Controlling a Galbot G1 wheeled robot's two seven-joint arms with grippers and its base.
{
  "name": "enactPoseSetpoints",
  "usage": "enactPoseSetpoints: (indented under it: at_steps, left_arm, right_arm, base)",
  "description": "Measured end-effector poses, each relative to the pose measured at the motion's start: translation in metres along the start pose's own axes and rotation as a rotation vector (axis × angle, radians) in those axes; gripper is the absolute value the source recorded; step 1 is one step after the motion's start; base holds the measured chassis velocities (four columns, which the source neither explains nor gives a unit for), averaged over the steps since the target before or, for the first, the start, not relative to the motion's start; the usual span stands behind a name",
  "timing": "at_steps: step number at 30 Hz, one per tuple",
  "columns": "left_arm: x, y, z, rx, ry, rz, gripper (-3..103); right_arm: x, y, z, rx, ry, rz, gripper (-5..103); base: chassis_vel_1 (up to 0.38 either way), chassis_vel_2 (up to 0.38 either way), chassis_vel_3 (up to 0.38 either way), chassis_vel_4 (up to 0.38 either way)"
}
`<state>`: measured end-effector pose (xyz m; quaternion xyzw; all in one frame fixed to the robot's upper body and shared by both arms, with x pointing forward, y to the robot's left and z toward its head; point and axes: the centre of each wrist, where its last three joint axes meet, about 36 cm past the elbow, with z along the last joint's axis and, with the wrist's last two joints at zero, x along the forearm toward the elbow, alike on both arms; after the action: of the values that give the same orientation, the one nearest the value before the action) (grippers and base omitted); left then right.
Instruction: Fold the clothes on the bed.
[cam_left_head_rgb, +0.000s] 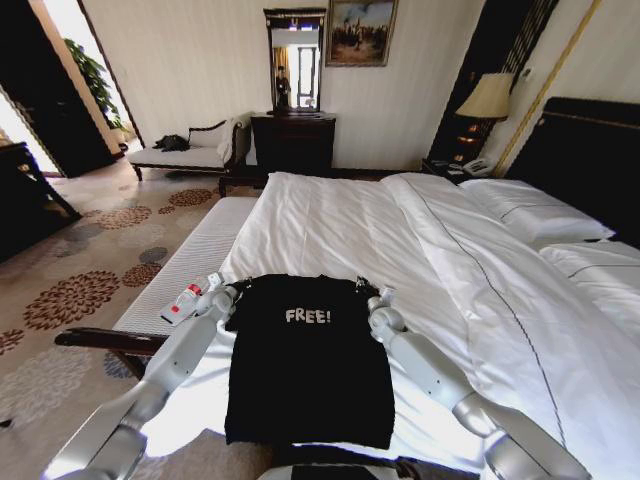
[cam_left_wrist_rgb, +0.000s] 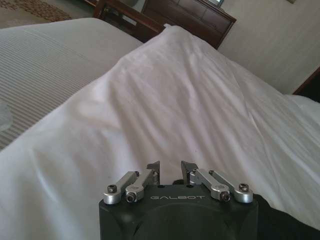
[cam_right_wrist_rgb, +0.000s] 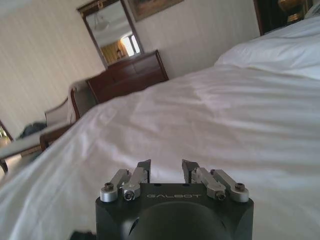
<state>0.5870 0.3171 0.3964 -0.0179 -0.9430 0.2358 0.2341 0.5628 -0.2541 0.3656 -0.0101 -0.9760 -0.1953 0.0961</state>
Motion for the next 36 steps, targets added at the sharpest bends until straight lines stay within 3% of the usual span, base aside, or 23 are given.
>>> enactPoseSetpoints:
  at_steps: [1,2,3,5,6,8,10,14,16,18,20,23,24,26,28,31,32,36]
  left_arm:
    - [0.010,0.005,-0.004,0.013,-0.012,0.000,34]
    - [0.010,0.005,-0.004,0.013,-0.012,0.000,34]
    - [0.019,0.011,-0.008,0.028,-0.025,-0.002,34]
    - [0.046,0.027,-0.016,0.071,-0.061,-0.017,44]
    - [0.058,0.032,-0.018,0.084,-0.073,-0.023,51]
    - [0.074,0.037,-0.016,0.097,-0.084,-0.034,57]
    - [0.084,0.038,-0.015,0.105,-0.091,-0.037,62]
    - [0.131,0.033,-0.008,0.142,-0.140,-0.021,78]
    - [0.146,0.030,-0.009,0.153,-0.157,-0.005,84]
    - [0.176,0.023,-0.013,0.165,-0.205,0.027,93]
    - [0.190,0.021,-0.015,0.165,-0.240,0.048,97]
    - [0.224,0.008,-0.029,0.158,-0.337,0.118,100]
    - [0.224,0.008,-0.029,0.158,-0.337,0.118,100]
    - [0.248,-0.012,-0.045,0.153,-0.388,0.192,100]
    - [0.255,-0.020,-0.049,0.149,-0.401,0.217,100]
    - [0.291,-0.060,-0.066,0.114,-0.443,0.354,100]
    - [0.291,-0.060,-0.066,0.114,-0.443,0.354,100]
    - [0.319,-0.092,-0.079,0.086,-0.459,0.470,100]
  right_arm:
    - [0.007,-0.003,-0.009,-0.045,-0.021,-0.001,38]
    - [0.007,-0.003,-0.009,-0.045,-0.021,-0.001,38]
    - [0.016,-0.007,-0.016,-0.088,-0.030,0.007,44]
    - [0.048,-0.017,-0.026,-0.183,-0.020,0.032,56]
    - [0.066,-0.019,-0.031,-0.219,-0.005,0.037,56]
    - [0.089,-0.018,-0.039,-0.253,0.010,0.044,61]
    - [0.112,-0.018,-0.047,-0.277,0.022,0.058,66]
    - [0.167,-0.015,-0.043,-0.349,0.100,0.136,88]
    - [0.172,-0.011,-0.037,-0.369,0.123,0.148,88]
    - [0.180,-0.002,-0.020,-0.421,0.171,0.170,97]
    - [0.183,0.004,-0.012,-0.448,0.190,0.177,99]
    - [0.183,0.020,0.007,-0.523,0.236,0.193,100]
    - [0.183,0.020,0.007,-0.523,0.236,0.193,100]
    - [0.178,0.024,0.016,-0.556,0.254,0.205,100]
    - [0.176,0.025,0.018,-0.562,0.257,0.209,103]
    - [0.167,0.025,0.022,-0.568,0.257,0.215,97]
    - [0.167,0.025,0.022,-0.568,0.257,0.215,97]
    - [0.160,0.021,0.020,-0.561,0.240,0.219,96]
  base:
    - [0.000,0.000,0.000,0.000]
    - [0.000,0.000,0.000,0.000]
    - [0.000,0.000,0.000,0.000]
    - [0.000,0.000,0.000,0.000]
    - [0.000,0.000,0.000,0.000]
    - [0.000,0.000,0.000,0.000]
    - [0.000,0.000,0.000,0.000]
    - [0.000,0.000,0.000,0.000]
    - [0.000,0.000,0.000,0.000]
    - [0.000,0.000,0.000,0.000]
    - [0.000,0.000,0.000,0.000]
    - [0.000,0.000,0.000,0.000]
    - [0.000,0.000,0.000,0.000]
    - [0.000,0.000,0.000,0.000]
    - [0.000,0.000,0.000,0.000]
    - [0.000,0.000,0.000,0.000]
    - [0.000,0.000,0.000,0.000]
    - [0.000,0.000,0.000,0.000]
